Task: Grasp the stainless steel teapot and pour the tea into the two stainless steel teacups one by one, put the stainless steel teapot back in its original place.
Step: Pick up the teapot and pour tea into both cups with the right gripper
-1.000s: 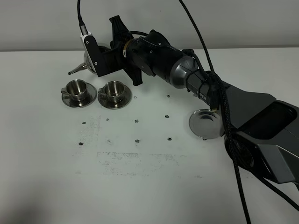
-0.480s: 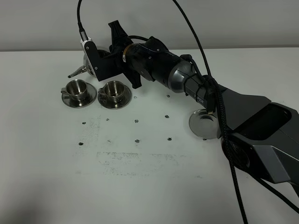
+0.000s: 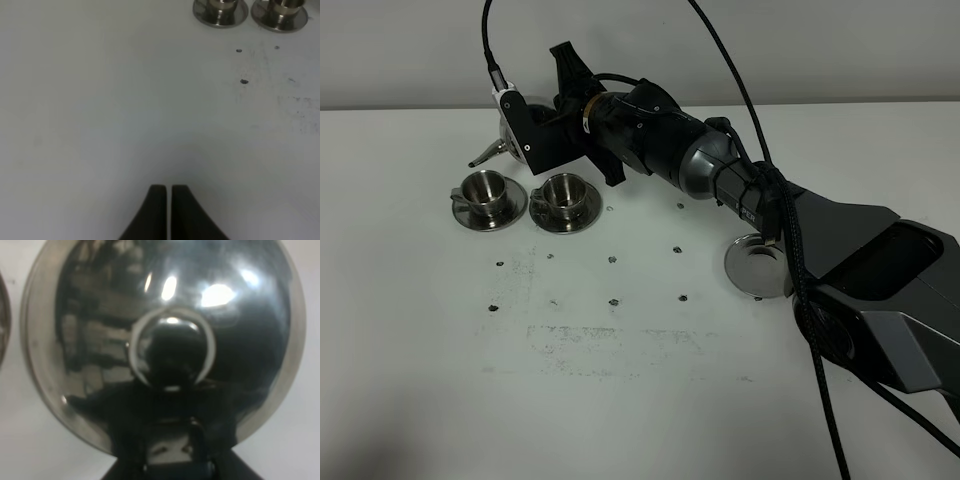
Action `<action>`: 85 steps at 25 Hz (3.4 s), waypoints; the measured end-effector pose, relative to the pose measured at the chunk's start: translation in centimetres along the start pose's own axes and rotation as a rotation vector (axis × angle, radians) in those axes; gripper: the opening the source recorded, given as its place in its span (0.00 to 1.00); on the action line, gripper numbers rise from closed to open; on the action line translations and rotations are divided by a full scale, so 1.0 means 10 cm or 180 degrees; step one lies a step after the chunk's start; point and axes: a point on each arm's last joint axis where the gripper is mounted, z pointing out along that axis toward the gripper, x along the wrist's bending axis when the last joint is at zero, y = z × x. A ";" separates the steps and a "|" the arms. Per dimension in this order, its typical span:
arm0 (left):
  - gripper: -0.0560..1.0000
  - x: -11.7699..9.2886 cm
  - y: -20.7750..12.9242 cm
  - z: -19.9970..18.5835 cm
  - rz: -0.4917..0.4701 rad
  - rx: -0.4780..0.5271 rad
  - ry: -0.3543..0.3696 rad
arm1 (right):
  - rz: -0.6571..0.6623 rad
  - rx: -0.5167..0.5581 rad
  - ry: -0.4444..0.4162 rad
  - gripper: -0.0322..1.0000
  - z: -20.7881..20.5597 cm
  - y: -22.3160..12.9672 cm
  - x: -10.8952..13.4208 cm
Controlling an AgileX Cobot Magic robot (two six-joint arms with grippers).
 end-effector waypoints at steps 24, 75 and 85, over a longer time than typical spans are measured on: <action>0.11 0.00 0.00 0.00 0.0000 0.0000 0.0000 | -0.0183 0.0051 -0.0066 0.20 0.00 0.00 -0.02; 0.11 0.00 0.00 0.00 0.0000 0.0003 0.0000 | -0.0628 0.0154 -0.0274 0.20 0.11 0.00 0.05; 0.11 0.00 0.00 0.00 0.0000 0.0003 0.0000 | -0.0671 0.0161 -0.0294 0.20 0.11 0.00 0.05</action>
